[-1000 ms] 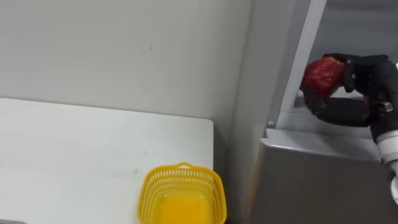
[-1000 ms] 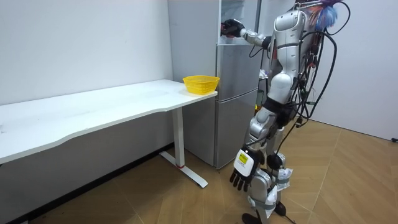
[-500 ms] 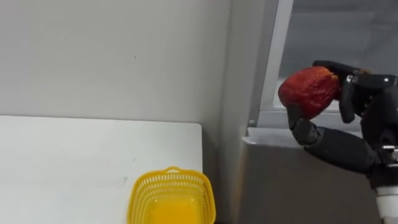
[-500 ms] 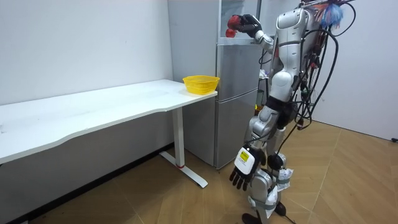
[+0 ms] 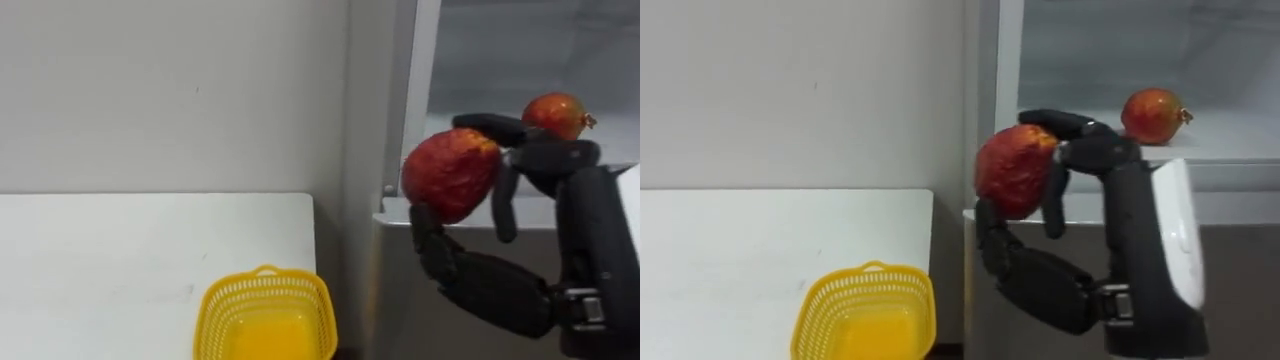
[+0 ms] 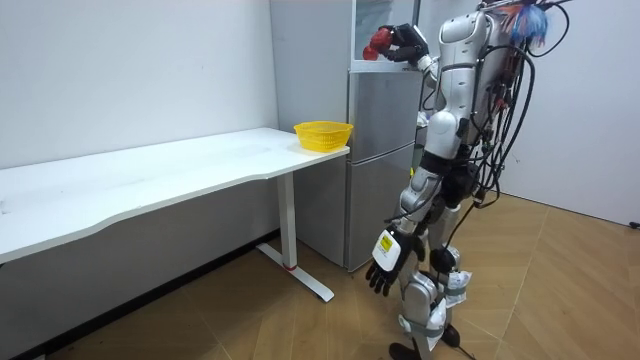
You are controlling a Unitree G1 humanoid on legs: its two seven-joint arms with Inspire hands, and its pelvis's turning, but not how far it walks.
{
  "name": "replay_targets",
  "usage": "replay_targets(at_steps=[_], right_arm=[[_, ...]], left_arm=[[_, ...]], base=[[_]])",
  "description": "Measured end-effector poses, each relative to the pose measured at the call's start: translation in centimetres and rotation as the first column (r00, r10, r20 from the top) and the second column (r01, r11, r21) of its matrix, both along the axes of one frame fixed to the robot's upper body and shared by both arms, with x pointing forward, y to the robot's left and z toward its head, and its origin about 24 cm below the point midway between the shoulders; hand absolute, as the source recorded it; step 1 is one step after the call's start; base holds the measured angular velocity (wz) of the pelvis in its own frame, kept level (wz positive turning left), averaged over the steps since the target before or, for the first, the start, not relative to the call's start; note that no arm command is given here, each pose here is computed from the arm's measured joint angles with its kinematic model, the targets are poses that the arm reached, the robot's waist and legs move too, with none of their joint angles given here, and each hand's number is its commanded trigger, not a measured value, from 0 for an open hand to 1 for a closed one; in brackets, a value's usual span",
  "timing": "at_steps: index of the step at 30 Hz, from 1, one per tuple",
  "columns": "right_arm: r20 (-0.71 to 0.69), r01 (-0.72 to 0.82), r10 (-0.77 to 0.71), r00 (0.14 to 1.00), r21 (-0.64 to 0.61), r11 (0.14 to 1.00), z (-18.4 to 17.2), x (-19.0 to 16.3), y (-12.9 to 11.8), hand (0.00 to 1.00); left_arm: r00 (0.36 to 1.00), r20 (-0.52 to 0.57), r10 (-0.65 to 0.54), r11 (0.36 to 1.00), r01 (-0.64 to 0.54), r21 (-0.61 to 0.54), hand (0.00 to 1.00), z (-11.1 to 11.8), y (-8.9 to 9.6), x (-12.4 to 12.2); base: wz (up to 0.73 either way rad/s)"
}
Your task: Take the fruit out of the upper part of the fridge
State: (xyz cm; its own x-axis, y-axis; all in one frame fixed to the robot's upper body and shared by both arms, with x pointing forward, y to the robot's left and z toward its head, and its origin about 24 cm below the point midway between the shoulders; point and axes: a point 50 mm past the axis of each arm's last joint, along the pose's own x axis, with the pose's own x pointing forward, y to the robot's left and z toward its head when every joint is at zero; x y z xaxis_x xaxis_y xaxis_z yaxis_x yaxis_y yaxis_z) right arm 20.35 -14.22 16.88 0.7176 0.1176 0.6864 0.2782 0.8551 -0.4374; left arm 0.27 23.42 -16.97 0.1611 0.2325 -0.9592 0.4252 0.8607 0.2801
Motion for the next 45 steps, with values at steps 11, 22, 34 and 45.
replay_targets(at_steps=[11,22,34,45], right_arm=[[-0.097,-0.143,0.138,0.986,-0.052,0.988,-2.0,1.0,2.8,1.00],[-0.319,-0.097,0.038,0.947,-0.170,0.981,-7.4,4.1,2.7,1.00],[-0.437,-0.032,-0.085,0.896,-0.254,0.967,-10.0,7.5,1.2,1.00],[-0.455,-0.026,-0.089,0.886,-0.242,0.970,-10.4,7.5,1.0,0.00]], left_arm=[[0.998,0.009,-0.067,0.997,0.068,-0.033,0.00,-0.1,-0.4,1.6],[0.999,0.006,-0.051,0.998,0.051,-0.024,0.00,0.0,-0.2,1.9],[0.998,-0.048,-0.033,0.999,0.032,-0.028,0.00,-0.1,0.0,0.8],[0.999,-0.052,-0.009,0.999,0.007,-0.041,0.00,0.0,0.1,0.7]], base=[[0.02],[0.19],[0.03],[0.00]])
